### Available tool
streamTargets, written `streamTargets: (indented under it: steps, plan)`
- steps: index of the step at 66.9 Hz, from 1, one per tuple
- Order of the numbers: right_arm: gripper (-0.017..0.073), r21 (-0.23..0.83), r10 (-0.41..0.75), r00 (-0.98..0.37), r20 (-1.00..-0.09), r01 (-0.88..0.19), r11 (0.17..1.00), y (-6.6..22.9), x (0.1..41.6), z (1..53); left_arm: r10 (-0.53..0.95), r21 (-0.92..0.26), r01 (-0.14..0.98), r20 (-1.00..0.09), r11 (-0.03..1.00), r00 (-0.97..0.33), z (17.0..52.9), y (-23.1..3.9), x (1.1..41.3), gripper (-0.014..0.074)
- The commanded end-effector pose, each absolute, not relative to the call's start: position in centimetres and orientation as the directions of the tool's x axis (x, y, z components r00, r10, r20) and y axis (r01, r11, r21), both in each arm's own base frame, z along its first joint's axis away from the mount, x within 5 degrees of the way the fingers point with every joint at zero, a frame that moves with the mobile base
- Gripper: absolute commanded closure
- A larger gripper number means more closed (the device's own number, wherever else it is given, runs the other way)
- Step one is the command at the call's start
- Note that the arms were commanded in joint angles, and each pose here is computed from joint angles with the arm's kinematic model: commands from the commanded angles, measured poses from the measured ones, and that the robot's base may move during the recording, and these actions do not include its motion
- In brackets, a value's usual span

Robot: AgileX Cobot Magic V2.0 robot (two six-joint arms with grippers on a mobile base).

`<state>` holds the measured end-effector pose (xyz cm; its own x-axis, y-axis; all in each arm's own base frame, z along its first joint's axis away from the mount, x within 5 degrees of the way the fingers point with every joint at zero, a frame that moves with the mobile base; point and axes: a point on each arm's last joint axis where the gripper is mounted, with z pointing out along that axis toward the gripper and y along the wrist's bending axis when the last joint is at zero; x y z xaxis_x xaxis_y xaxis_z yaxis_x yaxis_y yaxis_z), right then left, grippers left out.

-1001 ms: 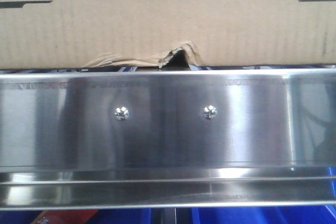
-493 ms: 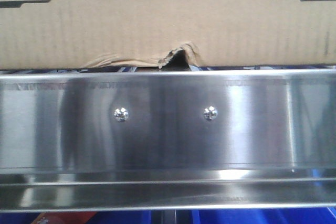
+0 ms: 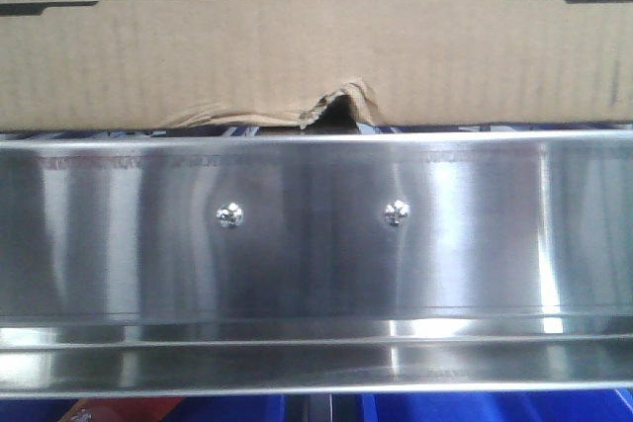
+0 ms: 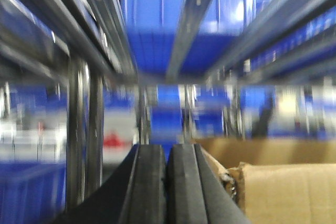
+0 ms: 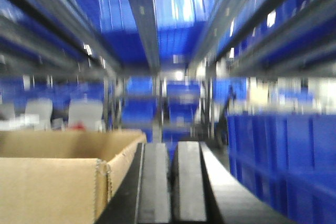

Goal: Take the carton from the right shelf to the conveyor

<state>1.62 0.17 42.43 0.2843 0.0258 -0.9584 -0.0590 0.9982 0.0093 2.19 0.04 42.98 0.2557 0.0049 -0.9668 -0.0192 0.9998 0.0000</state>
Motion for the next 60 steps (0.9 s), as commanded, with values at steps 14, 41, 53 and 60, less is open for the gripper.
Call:
streamTargets:
  steps: [14, 41, 53, 60]
  plan:
    - [0.0629, -0.004, -0.011, -0.114, -0.993, -0.066, 0.998, 0.4, 5.0, 47.3, -0.017, -0.017, -0.002, -0.999, 1.000, -0.047, 49.2, 0.0, 5.6, 0.0610]
    - [0.0629, -0.004, -0.011, -0.100, -0.995, -0.066, 0.998, 0.5, 6.6, 49.8, -0.017, -0.017, -0.002, -0.999, 1.000, -0.034, 51.0, 0.0, 6.9, 0.0610]
    - [0.0629, -0.004, -0.010, -0.093, -0.996, -0.065, 0.998, 0.5, 6.6, 49.9, -0.011, -0.010, -0.008, -0.999, 1.000, -0.036, 51.0, 0.0, 6.9, 0.0610]
    - [0.0629, -0.004, -0.010, -0.086, -0.996, -0.065, 0.998, 0.5, 6.6, 49.9, -0.011, -0.010, -0.008, -0.999, 1.000, -0.036, 51.0, 0.0, 6.9, 0.0610]
